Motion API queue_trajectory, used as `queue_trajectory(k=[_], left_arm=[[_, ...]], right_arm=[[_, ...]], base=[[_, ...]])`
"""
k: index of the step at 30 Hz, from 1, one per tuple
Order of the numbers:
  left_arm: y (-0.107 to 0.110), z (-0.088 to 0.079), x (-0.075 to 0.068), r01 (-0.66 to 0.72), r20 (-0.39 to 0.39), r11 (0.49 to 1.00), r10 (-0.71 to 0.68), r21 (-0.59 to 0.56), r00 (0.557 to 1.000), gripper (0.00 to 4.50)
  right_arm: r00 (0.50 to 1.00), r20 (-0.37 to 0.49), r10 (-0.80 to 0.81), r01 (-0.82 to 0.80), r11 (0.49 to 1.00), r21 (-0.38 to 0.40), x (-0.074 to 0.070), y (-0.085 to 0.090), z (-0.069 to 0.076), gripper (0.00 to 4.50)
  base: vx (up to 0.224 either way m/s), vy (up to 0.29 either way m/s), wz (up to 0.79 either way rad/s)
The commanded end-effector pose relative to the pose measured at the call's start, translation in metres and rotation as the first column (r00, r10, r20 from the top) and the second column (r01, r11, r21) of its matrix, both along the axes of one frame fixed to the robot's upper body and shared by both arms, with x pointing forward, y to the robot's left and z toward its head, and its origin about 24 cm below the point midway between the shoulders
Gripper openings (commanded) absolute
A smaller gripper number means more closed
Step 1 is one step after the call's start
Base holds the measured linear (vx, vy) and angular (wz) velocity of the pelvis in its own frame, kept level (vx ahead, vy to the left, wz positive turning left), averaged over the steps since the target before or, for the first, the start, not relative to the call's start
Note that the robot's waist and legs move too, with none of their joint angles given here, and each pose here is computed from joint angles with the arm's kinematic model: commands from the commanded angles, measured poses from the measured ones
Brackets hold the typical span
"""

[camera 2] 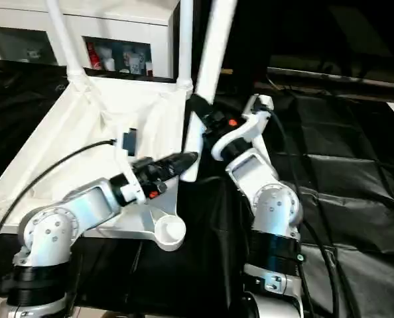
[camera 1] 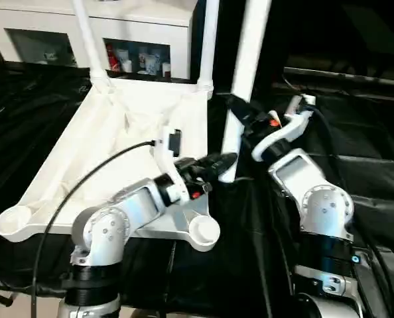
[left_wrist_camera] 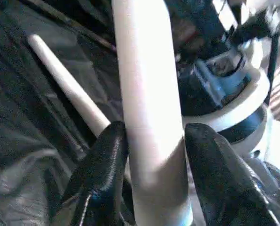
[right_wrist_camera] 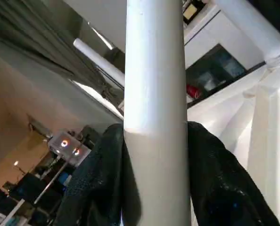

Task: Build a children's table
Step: Pick table leg

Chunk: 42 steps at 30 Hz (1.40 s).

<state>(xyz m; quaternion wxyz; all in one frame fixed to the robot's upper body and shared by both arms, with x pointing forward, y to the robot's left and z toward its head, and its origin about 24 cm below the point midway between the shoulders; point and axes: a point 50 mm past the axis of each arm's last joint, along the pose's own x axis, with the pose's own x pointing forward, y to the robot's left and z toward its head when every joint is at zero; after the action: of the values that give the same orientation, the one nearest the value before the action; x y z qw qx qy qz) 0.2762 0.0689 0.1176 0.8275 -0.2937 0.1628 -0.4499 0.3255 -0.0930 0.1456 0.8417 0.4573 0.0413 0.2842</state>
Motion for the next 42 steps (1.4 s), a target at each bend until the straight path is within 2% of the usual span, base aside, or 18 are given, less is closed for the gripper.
queue_trajectory(k=[1, 8, 15, 16, 22, 23, 25, 26, 28, 29, 30, 32, 34, 35, 37, 39, 40, 42], left_arm=[[-0.006, 0.005, 0.001, 0.020, 0.027, 1.000, -0.020, 0.014, 0.999, 2.04], [0.007, 0.001, 0.008, -0.055, -0.001, 0.998, 0.055, 0.009, 0.998, 1.55], [0.013, 0.004, 0.007, -0.061, 0.028, 0.998, 0.061, 0.001, 0.998, 1.43], [0.017, 0.006, 0.008, -0.061, 0.049, 0.998, 0.060, 0.015, 0.997, 1.43], [0.035, 0.013, 0.010, -0.045, 0.154, 0.993, 0.027, 0.112, 0.988, 1.43], [0.045, 0.018, 0.012, -0.046, 0.193, 0.986, 0.014, 0.160, 0.981, 1.43], [0.051, 0.021, 0.014, -0.053, 0.212, 0.982, 0.013, 0.181, 0.977, 1.42], [0.058, 0.025, 0.015, -0.058, 0.233, 0.976, 0.009, 0.208, 0.973, 1.42], [0.060, 0.025, 0.016, -0.060, 0.237, 0.974, 0.007, 0.216, 0.971, 1.42], [0.070, 0.029, 0.018, -0.067, 0.260, 0.964, -0.002, 0.258, 0.966, 1.41], [0.070, 0.029, 0.018, -0.067, 0.260, 0.964, -0.002, 0.258, 0.966, 1.41], [0.081, 0.032, 0.021, -0.094, 0.281, 0.949, 0.006, 0.300, 0.960, 1.41], [0.090, 0.034, 0.023, -0.111, 0.296, 0.933, 0.006, 0.341, 0.955, 1.41], [0.095, 0.034, 0.023, -0.110, 0.306, 0.915, -0.016, 0.388, 0.952, 1.41], [0.100, 0.034, 0.022, -0.096, 0.307, 0.893, -0.050, 0.440, 0.950, 1.41], [0.101, 0.035, 0.021, -0.086, 0.302, 0.881, -0.067, 0.466, 0.951, 1.41], [0.102, 0.036, 0.021, -0.075, 0.293, 0.871, -0.081, 0.486, 0.953, 1.41], [0.102, 0.037, 0.020, -0.060, 0.280, 0.858, -0.099, 0.509, 0.955, 1.41]], right_arm=[[0.998, 0.047, 0.051, -0.054, 0.996, 0.066, 0.000, 0.020, 0.015, 1.46], [0.997, 0.056, 0.057, -0.060, 0.997, 0.054, 0.001, 0.021, 0.015, 1.46], [0.996, 0.064, 0.058, -0.059, 0.998, 0.014, -0.001, 0.021, 0.013, 1.46], [0.996, 0.072, 0.060, -0.060, 0.998, 0.007, -0.002, 0.021, 0.014, 2.02], [0.991, 0.087, 0.100, -0.100, 0.995, -0.009, -0.007, 0.020, 0.014, 2.58], [0.994, 0.068, 0.081, -0.075, 0.993, -0.087, -0.006, 0.012, 0.009, 2.62], [0.997, 0.059, 0.051, -0.043, 0.990, -0.134, -0.004, 0.002, 0.004, 2.63], [0.998, 0.058, 0.003, 0.008, 0.984, -0.180, -0.002, -0.015, 0.000, 2.63], [0.998, 0.060, -0.012, 0.023, 0.981, -0.192, -0.002, -0.021, -0.001, 2.63], [0.995, 0.077, -0.063, 0.081, 0.964, -0.253, 0.000, -0.045, -0.002, 2.63], [0.995, 0.077, -0.063, 0.081, 0.964, -0.253, 0.000, -0.045, -0.002, 2.63], [0.990, 0.108, -0.090, 0.122, 0.933, -0.340, 0.000, -0.063, 0.000, 2.63], [0.980, 0.172, -0.105, 0.174, 0.871, -0.460, 0.000, -0.075, 0.004, 2.92], [0.959, 0.267, -0.093, 0.243, 0.756, -0.608, 0.002, -0.080, 0.009, 2.92], [0.921, 0.387, -0.032, 0.339, 0.556, -0.759, 0.003, -0.082, 0.015, 3.05], [0.883, 0.469, 0.029, 0.423, 0.390, -0.818, 0.007, -0.082, 0.021, 3.30], [0.832, 0.550, 0.071, 0.520, 0.249, -0.817, 0.012, -0.083, 0.031, 3.39], [0.750, 0.638, 0.176, 0.636, 0.077, -0.768, 0.015, -0.082, 0.045, 3.50]], base=[[0.000, 0.000, 0.00], [0.000, 0.000, 0.00], [0.000, 0.000, 0.00], [0.000, 0.000, 0.00], [0.000, 0.000, 0.00], [0.000, 0.000, 0.00], [0.000, 0.000, 0.00], [0.000, 0.000, 0.00], [0.000, 0.000, 0.00], [0.000, 0.000, 0.00], [0.000, 0.000, 0.00], [0.000, 0.000, 0.00], [0.000, 0.000, 0.00], [0.000, 0.000, 0.00], [0.000, 0.000, 0.00], [0.000, 0.000, 0.00], [0.000, 0.000, 0.00], [0.000, 0.000, 0.00]])
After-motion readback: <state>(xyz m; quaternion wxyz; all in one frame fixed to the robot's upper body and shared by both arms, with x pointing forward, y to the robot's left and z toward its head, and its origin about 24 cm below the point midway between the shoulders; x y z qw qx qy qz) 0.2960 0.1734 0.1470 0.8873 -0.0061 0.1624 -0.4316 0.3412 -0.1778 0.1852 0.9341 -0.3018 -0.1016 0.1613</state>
